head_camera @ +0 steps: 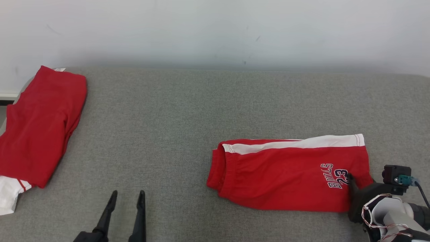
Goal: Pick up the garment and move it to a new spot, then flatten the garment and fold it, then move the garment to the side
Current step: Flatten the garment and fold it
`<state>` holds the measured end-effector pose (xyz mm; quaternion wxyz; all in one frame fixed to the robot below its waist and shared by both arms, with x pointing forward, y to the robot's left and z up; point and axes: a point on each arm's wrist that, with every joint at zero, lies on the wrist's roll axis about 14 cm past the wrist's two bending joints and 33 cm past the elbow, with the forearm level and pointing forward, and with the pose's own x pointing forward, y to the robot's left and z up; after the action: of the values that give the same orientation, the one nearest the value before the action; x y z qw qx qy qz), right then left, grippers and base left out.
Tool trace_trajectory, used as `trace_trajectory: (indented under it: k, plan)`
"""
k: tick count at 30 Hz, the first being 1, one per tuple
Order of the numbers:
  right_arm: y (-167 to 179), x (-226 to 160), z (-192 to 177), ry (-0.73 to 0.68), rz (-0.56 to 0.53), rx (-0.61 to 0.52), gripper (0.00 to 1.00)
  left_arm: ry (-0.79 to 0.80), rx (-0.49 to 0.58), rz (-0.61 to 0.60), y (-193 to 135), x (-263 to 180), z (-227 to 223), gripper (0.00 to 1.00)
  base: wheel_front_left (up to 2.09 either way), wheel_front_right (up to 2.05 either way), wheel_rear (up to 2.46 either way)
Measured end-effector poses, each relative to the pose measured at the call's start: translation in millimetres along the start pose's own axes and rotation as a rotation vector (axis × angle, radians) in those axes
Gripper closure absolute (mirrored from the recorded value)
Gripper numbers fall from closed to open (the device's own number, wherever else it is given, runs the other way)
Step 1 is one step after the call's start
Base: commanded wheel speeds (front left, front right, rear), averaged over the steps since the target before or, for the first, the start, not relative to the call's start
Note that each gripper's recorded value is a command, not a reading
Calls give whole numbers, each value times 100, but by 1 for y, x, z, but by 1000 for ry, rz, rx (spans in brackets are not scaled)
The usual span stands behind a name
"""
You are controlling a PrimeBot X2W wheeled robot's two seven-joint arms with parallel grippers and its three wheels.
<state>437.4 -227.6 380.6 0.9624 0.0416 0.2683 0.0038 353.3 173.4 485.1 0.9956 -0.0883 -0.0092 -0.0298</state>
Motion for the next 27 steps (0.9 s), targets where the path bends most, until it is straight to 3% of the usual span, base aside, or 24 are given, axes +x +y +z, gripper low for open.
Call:
trace_trajectory:
  k: [1,4,12,21,25,27]
  plan:
    - [1,-1,-1,1,3,0,73,-4,5,7,2,0,1,0,0,0,0]
    - [7,-2,-2,2,13,18,100,-10,19,25,9,-4,4,0,0,0,0]
    - [3,-9,-1,-14,3,55,100,2,63,55,19,-17,2,0,0,0,0]
    - [-45,-25,24,-110,-92,76,100,3,72,86,29,-27,2,0,0,0,0]
    - [-37,-25,34,-148,-64,78,100,3,64,91,31,-28,2,0,0,0,0]
    - [-24,-23,42,-183,-31,136,100,5,64,90,31,-28,1,0,0,0,0]
